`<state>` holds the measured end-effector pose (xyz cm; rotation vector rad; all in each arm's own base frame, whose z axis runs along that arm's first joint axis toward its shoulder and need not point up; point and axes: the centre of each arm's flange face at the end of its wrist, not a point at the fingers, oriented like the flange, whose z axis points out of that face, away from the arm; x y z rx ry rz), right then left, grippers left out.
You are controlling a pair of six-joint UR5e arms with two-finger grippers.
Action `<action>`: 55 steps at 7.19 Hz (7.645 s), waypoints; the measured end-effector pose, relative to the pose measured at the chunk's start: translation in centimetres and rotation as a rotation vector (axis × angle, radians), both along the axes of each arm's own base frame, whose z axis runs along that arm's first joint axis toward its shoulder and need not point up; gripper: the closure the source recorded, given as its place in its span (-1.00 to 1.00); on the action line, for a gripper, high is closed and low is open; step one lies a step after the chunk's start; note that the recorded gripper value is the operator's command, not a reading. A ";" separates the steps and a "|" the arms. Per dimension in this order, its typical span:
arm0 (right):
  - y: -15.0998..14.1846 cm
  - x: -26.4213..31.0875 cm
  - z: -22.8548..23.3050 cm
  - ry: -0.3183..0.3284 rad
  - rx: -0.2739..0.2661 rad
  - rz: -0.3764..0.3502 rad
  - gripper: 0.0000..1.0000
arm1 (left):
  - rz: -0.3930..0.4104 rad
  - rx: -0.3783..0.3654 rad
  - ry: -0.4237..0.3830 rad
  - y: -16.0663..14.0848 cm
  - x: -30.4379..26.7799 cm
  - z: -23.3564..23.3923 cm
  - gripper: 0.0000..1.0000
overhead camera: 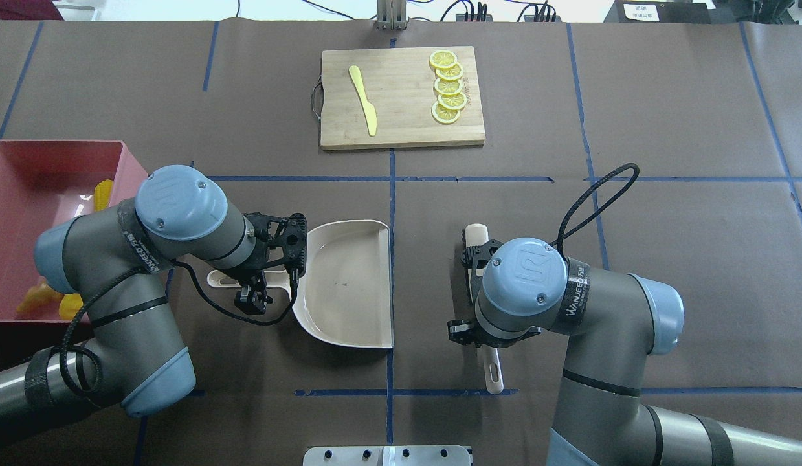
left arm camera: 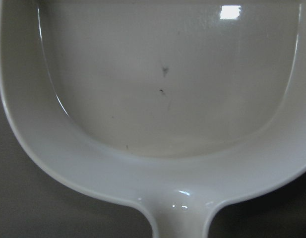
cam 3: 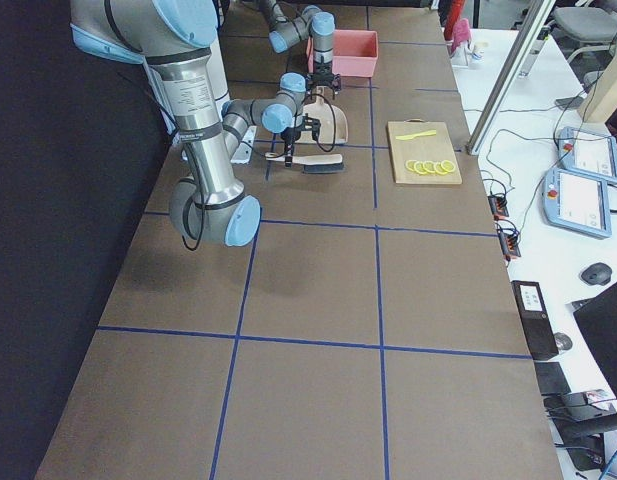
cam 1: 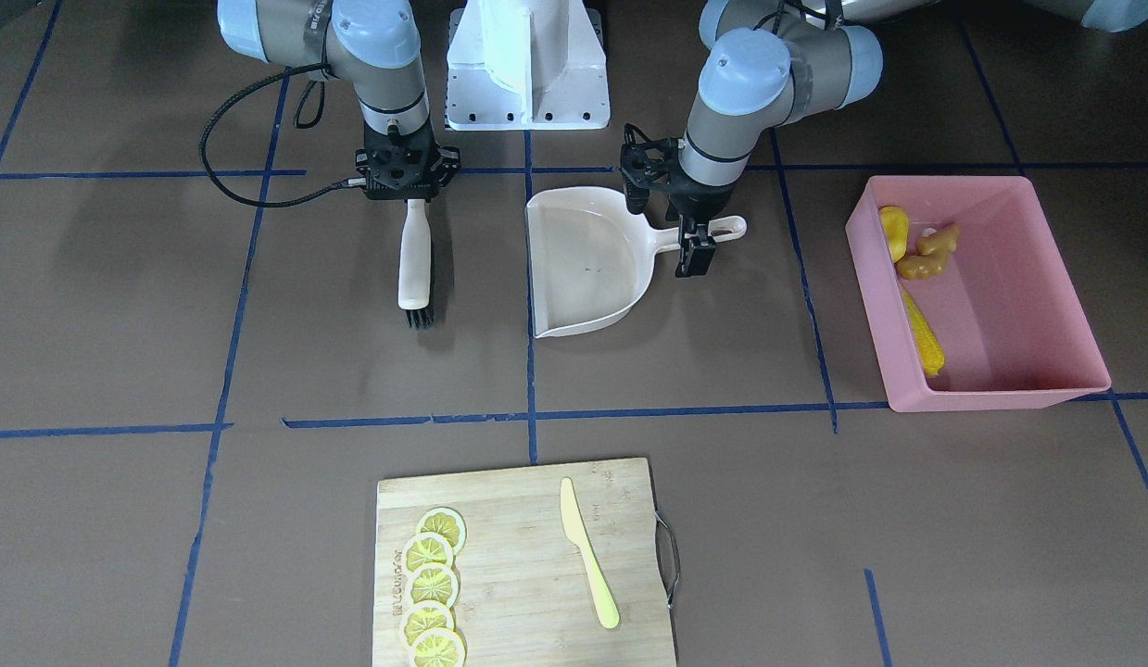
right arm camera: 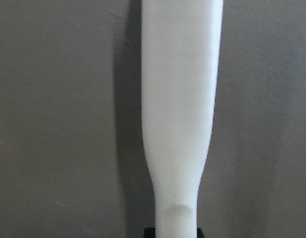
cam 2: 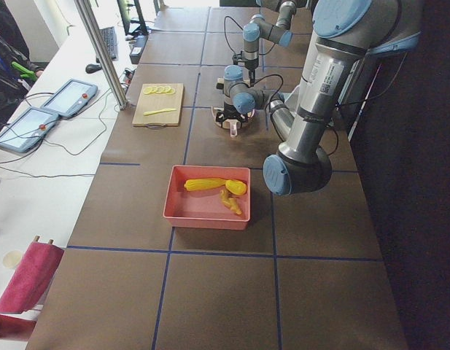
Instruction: Sweep and dump trash into bin
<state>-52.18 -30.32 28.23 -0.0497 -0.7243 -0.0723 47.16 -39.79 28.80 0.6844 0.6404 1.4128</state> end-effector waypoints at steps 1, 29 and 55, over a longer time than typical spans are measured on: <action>0.0 0.0 0.0 0.000 0.000 0.001 1.00 | -0.011 0.007 0.012 0.2 -1.7 -1.1 -1.00; -12.4 20.5 9.8 0.068 0.123 -0.013 1.00 | -0.940 -0.987 -0.102 -0.6 -55.8 36.7 -1.00; -7.5 57.7 32.8 0.038 0.083 0.017 -1.00 | -0.907 -1.003 -0.048 -0.8 -55.3 36.4 -1.00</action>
